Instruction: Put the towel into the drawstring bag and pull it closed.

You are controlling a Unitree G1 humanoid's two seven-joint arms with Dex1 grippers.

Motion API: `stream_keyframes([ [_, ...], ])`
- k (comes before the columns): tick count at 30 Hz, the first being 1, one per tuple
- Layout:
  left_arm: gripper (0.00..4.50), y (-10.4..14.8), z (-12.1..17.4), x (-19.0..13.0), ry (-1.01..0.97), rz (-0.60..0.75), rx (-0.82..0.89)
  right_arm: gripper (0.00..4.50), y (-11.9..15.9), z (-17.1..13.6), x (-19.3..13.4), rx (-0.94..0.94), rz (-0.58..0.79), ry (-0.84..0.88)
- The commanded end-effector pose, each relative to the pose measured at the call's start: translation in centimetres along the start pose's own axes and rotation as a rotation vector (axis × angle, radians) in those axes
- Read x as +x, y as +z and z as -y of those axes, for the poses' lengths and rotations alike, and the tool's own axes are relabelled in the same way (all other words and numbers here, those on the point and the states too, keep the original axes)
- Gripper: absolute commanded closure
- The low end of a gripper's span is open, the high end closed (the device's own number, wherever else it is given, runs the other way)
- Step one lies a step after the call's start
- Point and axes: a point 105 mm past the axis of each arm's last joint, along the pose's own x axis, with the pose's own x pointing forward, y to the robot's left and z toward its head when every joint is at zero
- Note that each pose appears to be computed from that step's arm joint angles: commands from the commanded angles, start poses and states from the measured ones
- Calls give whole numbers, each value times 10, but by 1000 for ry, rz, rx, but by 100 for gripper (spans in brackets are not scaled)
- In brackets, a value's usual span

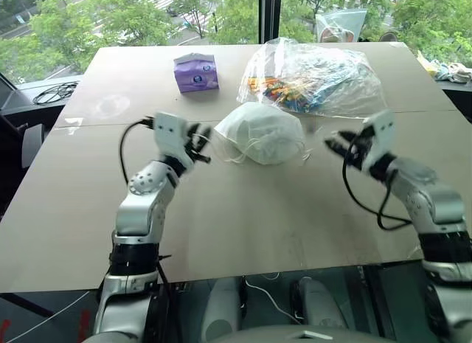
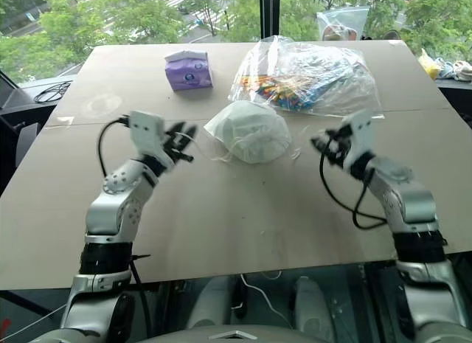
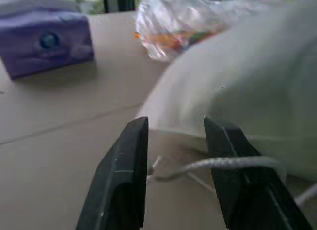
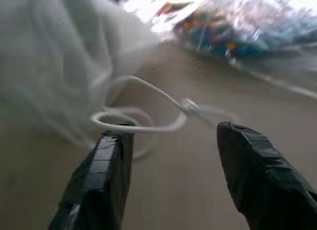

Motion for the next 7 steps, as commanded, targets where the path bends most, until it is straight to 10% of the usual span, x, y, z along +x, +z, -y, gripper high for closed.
stream_keyframes([
  [1, 189, -19, 5, -30, -109, -93, 81, 69, -5, 15, -29, -161, -11, 37],
  [7, 189, -32, 3, -69, -145, -117, 63, 69, 10, 18, -57, -77, 188, 115],
])
